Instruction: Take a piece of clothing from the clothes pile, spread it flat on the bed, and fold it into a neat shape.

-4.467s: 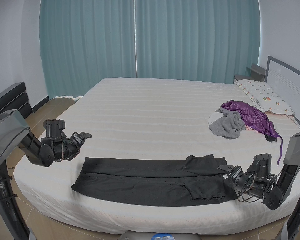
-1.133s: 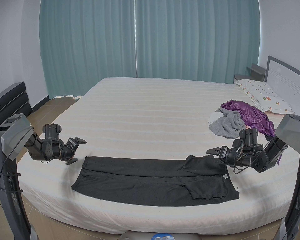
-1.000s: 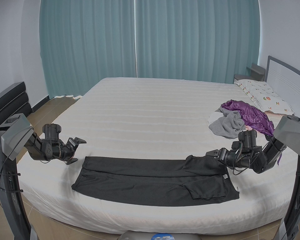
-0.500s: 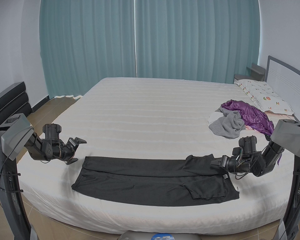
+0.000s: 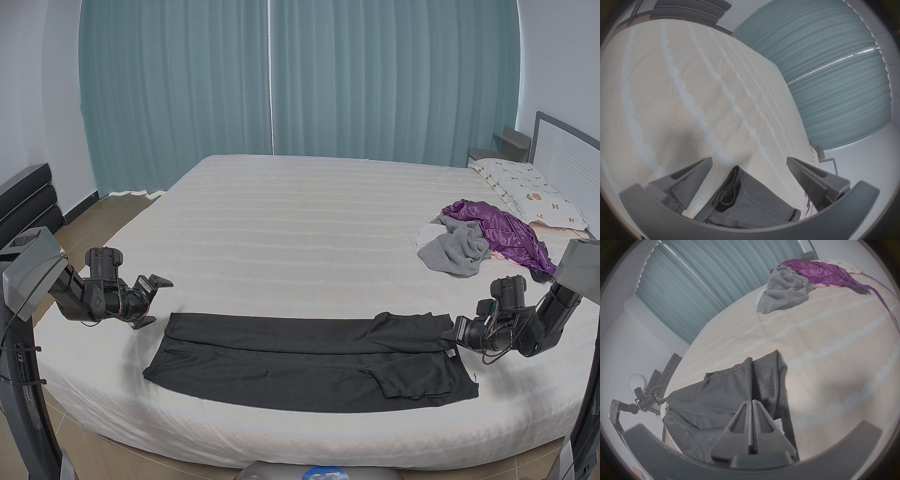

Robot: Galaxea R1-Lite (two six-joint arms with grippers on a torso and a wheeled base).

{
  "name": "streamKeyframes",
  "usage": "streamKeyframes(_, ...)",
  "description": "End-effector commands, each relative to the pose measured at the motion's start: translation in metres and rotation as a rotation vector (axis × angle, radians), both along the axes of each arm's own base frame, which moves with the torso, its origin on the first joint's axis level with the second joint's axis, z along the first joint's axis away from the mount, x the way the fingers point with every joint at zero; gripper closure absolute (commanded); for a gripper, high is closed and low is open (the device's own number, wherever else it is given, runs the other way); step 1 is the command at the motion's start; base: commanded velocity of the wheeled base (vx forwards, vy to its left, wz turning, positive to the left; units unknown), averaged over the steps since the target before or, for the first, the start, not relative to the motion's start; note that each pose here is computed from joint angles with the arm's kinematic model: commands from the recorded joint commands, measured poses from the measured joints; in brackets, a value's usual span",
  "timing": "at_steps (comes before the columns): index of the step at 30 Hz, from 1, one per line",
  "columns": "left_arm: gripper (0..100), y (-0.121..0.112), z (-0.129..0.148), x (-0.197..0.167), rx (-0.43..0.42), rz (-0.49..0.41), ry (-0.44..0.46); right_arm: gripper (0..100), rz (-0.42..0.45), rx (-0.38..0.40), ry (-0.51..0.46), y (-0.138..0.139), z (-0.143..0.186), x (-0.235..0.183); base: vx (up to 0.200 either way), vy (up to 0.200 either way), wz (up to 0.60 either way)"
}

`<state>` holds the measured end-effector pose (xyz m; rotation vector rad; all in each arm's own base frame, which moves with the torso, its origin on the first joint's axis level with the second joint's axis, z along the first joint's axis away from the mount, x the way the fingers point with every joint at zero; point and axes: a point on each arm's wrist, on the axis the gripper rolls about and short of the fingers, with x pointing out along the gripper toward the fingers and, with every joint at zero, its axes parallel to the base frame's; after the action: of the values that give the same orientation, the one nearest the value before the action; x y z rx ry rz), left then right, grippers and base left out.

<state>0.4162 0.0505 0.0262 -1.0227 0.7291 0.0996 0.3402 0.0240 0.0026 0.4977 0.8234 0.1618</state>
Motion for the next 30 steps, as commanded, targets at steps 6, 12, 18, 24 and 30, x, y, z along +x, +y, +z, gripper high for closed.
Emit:
streamKeyframes(6,0,0.000,0.000,0.000,0.001,0.002,0.000,100,0.004,0.002,-0.017,0.001,0.003,-0.005,0.000,0.000,0.00)
streamKeyframes(12,0,0.000,0.001,-0.002,0.006,0.005,0.002,0,-0.017,0.028,-0.048,0.001,0.016,-0.009,0.000,0.000,0.00)
streamKeyframes(18,0,-0.001,0.004,-0.005,0.008,0.004,0.000,0,-0.150,0.132,-0.021,0.020,0.041,-0.024,0.000,0.000,0.00)
streamKeyframes(24,0,-0.002,0.004,-0.006,0.008,0.003,0.003,0,-0.268,0.111,0.079,0.036,0.040,-0.031,0.000,0.000,0.00)
streamKeyframes(30,0,-0.002,0.005,-0.006,0.008,0.003,0.002,0,-0.313,0.158,0.113,0.048,0.037,-0.025,0.000,0.000,0.00)
